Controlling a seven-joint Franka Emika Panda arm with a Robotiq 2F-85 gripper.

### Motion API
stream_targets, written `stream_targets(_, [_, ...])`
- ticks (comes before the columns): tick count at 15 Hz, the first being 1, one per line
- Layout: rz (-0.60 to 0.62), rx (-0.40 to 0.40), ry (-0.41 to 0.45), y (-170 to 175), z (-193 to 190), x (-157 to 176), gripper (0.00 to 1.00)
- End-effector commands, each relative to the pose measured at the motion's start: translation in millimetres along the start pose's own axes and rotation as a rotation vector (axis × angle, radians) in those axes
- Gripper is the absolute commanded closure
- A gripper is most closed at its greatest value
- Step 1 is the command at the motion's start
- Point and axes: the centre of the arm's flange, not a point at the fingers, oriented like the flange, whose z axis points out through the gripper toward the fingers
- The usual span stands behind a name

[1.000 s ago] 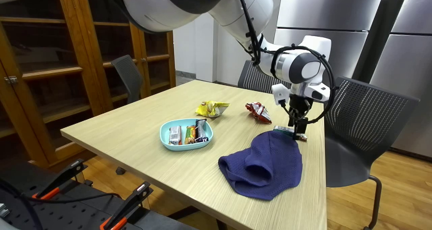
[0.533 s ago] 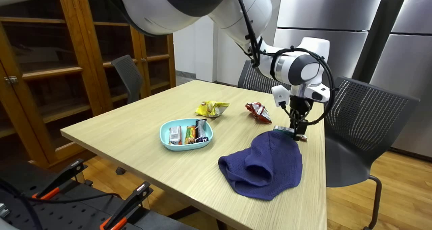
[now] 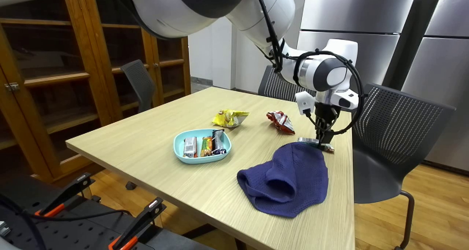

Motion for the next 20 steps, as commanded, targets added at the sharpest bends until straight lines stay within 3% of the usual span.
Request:
stream_targets(1, [-0.018, 0.012, 0.018, -1, -23, 1, 0.86])
stream_targets(13, [-0.173, 0.124, 0.055, 27, -101, -28, 0.86])
stream_targets(20, [-0.324, 0.109, 0.046, 45, -126, -70, 0.86])
